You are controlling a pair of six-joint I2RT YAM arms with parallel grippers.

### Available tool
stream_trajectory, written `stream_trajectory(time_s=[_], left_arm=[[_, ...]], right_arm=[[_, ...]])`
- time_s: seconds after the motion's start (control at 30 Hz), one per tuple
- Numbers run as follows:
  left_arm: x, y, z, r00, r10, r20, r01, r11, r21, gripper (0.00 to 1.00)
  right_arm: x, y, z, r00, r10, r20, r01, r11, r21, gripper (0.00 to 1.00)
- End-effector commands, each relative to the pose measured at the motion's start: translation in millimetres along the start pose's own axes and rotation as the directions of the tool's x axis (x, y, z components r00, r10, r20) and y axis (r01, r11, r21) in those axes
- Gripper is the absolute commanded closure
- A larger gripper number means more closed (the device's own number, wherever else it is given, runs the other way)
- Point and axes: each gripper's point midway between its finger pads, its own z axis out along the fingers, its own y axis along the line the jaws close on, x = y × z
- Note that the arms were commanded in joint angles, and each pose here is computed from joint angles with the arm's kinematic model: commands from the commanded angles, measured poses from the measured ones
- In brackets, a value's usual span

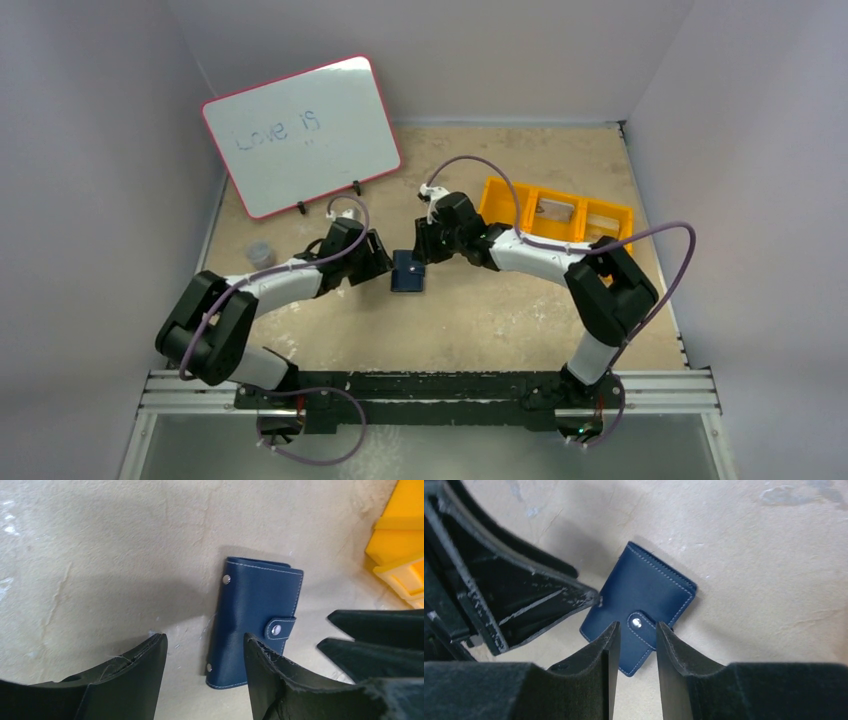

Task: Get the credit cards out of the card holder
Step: Move the card holder to the center of the board.

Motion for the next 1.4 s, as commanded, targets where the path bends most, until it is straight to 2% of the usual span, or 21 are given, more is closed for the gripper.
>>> stream_trajectory(time_s=[0.0, 0.13, 0.23, 0.4, 0.5, 0.6, 0.7, 0.77, 0.93, 1.03, 1.2, 1.37], left_arm=[[3, -10, 8, 0.999, -0.040, -0.001, 0.040, 0.998, 0.051, 0.43], [19, -7, 17, 0.996, -0.073, -0.053, 0.077, 0.995, 0.071, 0.43], [23, -2, 19, 0.994, -0.092, -0.058, 0.096, 0.993, 0.062, 0.45], [21, 10, 19, 0.995, -0.092, -0.025, 0.092, 0.996, 0.009, 0.47], [22, 10, 20, 0.996, -0.089, -0.030, 0.089, 0.996, 0.006, 0.48], [23, 10, 20, 0.996, -0.084, -0.038, 0.084, 0.996, 0.007, 0.49], [25, 10, 20, 0.996, -0.081, -0.048, 0.082, 0.997, 0.010, 0.50], [27, 9, 19, 0.995, -0.079, -0.058, 0.080, 0.997, 0.017, 0.50], [35, 16, 16, 0.994, -0.068, -0.082, 0.068, 0.998, -0.002, 0.49], [36, 27, 13, 0.996, -0.066, -0.065, 0.063, 0.997, -0.041, 0.44], [34, 25, 13, 0.996, -0.085, -0.040, 0.085, 0.996, -0.013, 0.41], [44, 25, 17, 0.992, -0.089, -0.085, 0.089, 0.996, -0.004, 0.44]], right_arm=[[-8, 21, 2, 0.995, -0.088, 0.045, 0.093, 0.988, -0.123, 0.64], [0, -1, 17, 1.000, 0.000, -0.007, 0.000, 1.000, 0.013, 0.61], [0, -13, 9, 0.999, 0.032, 0.019, -0.033, 0.993, 0.112, 0.58], [11, -14, 5, 0.999, 0.045, 0.003, -0.045, 0.992, 0.115, 0.53], [19, -6, 11, 0.999, 0.043, -0.027, -0.041, 0.997, 0.065, 0.51], [35, -5, 18, 0.991, 0.105, -0.087, -0.100, 0.993, 0.057, 0.50], [41, -2, 24, 0.978, 0.189, -0.092, -0.185, 0.981, 0.049, 0.57], [41, -2, 27, 0.974, 0.214, -0.080, -0.211, 0.977, 0.038, 0.66], [52, -5, 37, 0.951, 0.288, -0.111, -0.287, 0.958, 0.030, 0.74], [64, -21, 34, 0.927, 0.357, -0.116, -0.355, 0.934, 0.041, 0.79], [76, -35, 30, 0.894, 0.422, -0.149, -0.434, 0.899, -0.057, 0.79], [72, -41, 38, 0.909, 0.393, -0.140, -0.403, 0.914, -0.052, 0.78]])
